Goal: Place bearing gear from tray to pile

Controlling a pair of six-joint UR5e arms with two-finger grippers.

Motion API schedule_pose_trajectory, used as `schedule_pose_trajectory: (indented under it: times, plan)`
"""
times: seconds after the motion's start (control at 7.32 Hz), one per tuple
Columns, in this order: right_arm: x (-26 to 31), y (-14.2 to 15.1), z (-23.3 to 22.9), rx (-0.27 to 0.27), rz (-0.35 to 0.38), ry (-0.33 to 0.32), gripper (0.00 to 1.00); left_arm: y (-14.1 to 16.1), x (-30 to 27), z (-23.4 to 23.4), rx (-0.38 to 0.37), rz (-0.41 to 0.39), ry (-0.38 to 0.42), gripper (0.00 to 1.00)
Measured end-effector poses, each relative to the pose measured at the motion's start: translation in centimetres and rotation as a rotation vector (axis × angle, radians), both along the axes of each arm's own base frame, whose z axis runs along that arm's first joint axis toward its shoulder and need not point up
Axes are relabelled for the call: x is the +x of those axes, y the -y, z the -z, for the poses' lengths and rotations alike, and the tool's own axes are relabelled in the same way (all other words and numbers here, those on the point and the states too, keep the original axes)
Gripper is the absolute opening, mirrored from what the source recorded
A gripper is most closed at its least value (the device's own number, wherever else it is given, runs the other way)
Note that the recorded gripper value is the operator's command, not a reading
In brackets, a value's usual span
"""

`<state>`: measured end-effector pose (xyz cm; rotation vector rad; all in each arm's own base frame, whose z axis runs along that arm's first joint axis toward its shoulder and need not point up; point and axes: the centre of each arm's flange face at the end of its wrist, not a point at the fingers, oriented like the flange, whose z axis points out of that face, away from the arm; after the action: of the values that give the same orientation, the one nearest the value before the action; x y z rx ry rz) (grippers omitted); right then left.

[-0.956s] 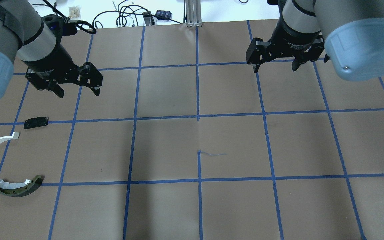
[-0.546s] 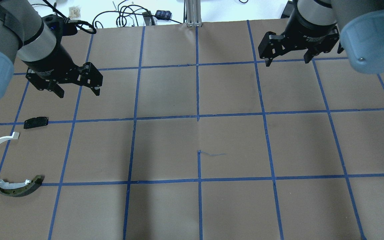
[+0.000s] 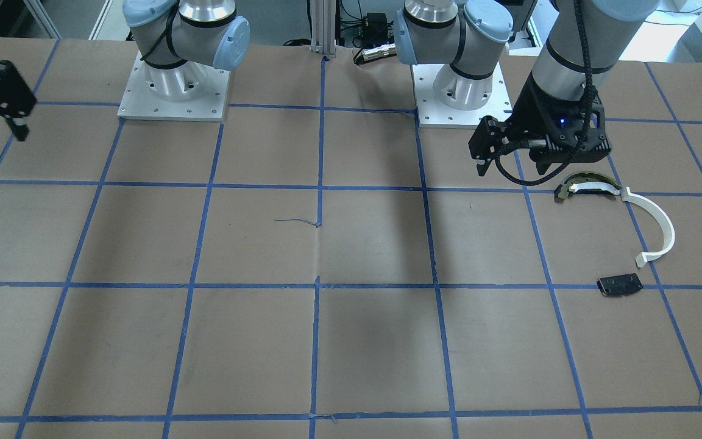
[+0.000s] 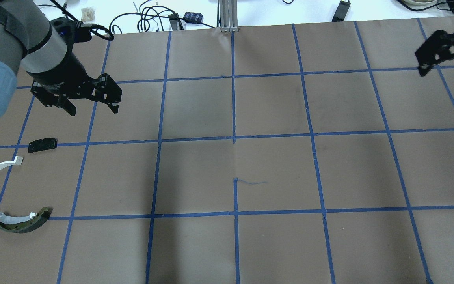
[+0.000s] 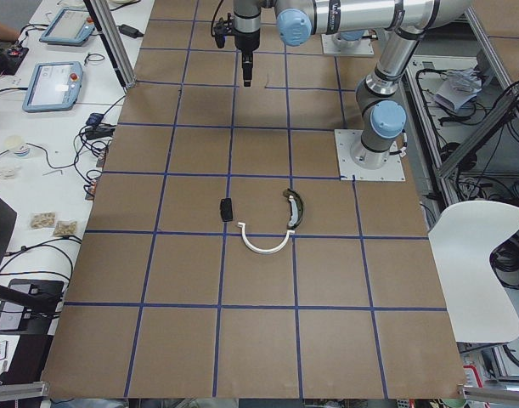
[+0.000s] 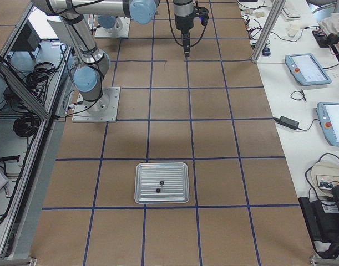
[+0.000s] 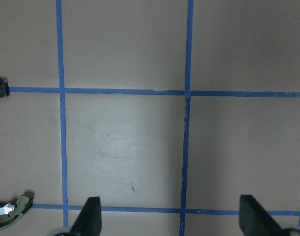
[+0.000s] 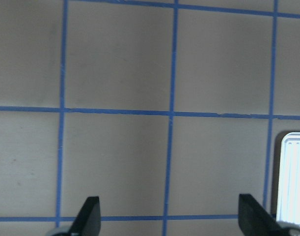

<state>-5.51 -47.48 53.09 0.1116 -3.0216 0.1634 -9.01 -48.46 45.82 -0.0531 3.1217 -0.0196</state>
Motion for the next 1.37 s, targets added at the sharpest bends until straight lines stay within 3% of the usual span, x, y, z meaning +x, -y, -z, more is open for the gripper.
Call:
schedule_pose_trajectory:
  times: [0.14,0.41,0.82,1.09,1.37]
  plan:
    - [-5.0,-0.9,0.3,0.028,-0.072,-0.016,1.0,0.0,0.0,0.0,0.0,0.0,0.0,1.0]
    - [-12.8,-2.6,3.3,0.082,-0.281,-0.037,1.0,0.0,0.0,0.0,0.001,0.0,0.0,1.0]
    - [-27.3,-5.1,14.0,0.145,-0.454,-0.012,0.94,-0.1,0.0,0.0,0.0,0.001,0.0,1.0]
    - [-36.0,-7.0,22.4,0.148,-0.539,0.021,0.94,0.0,0.0,0.1,0.002,0.001,0.0,1.0]
    - [-40.7,-8.4,29.5,0.149,-0.636,0.057,0.88,-0.1,0.0,0.1,0.002,0.001,0.001,1.0]
